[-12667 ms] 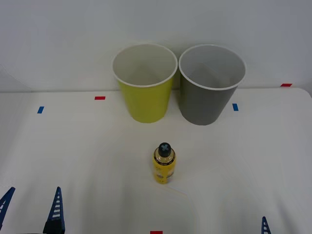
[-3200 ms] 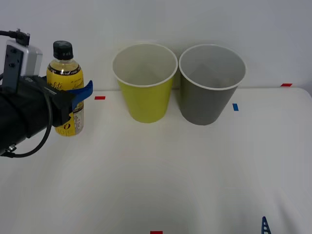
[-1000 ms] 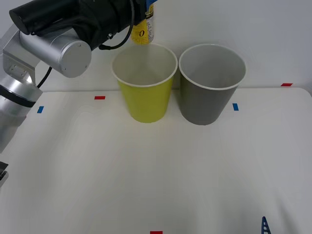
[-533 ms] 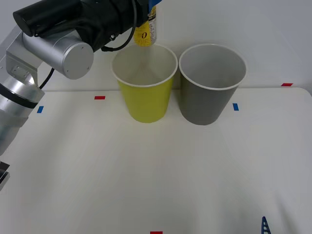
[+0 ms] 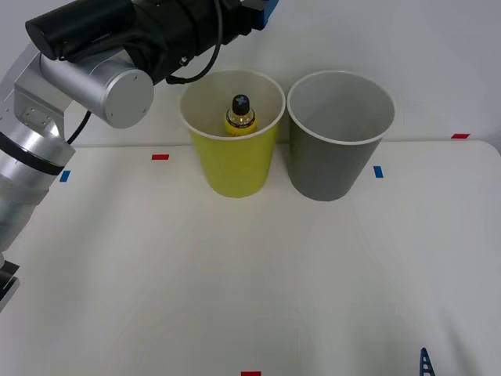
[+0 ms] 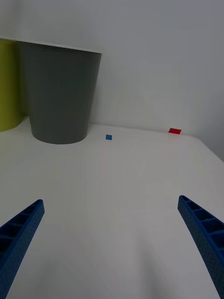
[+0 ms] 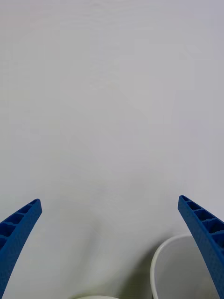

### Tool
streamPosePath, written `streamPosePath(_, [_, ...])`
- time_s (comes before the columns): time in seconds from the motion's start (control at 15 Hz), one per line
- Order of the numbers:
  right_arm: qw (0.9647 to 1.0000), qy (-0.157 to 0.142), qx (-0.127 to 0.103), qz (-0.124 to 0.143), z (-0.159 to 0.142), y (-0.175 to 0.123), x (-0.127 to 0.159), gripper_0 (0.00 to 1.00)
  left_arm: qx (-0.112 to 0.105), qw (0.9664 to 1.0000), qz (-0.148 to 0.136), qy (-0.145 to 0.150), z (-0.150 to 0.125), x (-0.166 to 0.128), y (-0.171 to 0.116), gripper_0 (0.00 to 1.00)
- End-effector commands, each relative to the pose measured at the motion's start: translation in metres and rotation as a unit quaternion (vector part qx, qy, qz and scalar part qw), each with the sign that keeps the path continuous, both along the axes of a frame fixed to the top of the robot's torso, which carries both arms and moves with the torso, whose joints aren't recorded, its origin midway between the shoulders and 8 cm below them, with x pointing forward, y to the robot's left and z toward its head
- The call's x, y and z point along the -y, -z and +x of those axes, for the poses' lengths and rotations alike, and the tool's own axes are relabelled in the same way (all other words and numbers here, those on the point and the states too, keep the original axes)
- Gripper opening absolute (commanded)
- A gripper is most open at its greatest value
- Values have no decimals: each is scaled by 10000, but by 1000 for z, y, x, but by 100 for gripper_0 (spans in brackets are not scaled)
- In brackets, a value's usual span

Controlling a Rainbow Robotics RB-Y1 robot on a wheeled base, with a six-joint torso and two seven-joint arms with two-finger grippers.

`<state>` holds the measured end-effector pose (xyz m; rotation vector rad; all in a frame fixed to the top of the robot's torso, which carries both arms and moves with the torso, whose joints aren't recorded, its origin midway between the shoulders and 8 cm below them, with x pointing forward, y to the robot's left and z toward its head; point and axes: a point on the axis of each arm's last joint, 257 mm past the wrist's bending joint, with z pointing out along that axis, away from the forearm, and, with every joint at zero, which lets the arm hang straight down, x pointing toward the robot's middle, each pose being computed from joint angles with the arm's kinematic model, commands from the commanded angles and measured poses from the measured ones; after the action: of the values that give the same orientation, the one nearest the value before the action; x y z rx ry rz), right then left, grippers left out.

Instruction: Put cans in the gray bin and PET bottles in the light green bin.

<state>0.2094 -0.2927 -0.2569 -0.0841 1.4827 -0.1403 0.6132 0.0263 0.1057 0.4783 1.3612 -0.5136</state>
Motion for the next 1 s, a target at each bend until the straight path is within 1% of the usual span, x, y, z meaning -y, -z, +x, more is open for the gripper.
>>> streamPosePath(0.07, [10000,0,0,0,0,0,0,100,52,10000,-22,19,-2,0,-4,100])
streamPosePath(0.2, [10000,0,0,0,0,0,0,100,241,9997,51,75,-13,-1,-18,100])
streamPosePath(0.33, [10000,0,0,0,0,0,0,100,379,9991,170,65,-24,-13,-22,100])
streamPosePath(0.4, [10000,0,0,0,0,0,0,100,386,9992,98,43,-33,-25,-19,100])
streamPosePath(0.47, [10000,0,0,0,0,0,0,100,349,9994,-39,-37,-41,-42,-11,100])
streamPosePath(0.53, [10000,0,0,0,0,0,0,100,328,9994,-124,-78,-50,-53,-4,100])
streamPosePath(0.6, [10000,0,0,0,0,0,0,100,294,9992,-242,-134,-65,-68,6,100])
streamPosePath(0.73, [10000,0,0,0,0,0,0,100,166,9988,-372,-256,-93,-93,31,100])
streamPosePath(0.87, [10000,0,0,0,0,0,0,100,-76,9980,-458,-425,-119,-116,62,100])
streamPosePath(0.93, [10000,0,0,0,0,0,0,100,-249,9974,-423,-524,-128,-126,78,100])
streamPosePath(1.0, [10000,0,0,0,0,0,0,100,-498,9961,-336,-643,-139,-137,98,100])
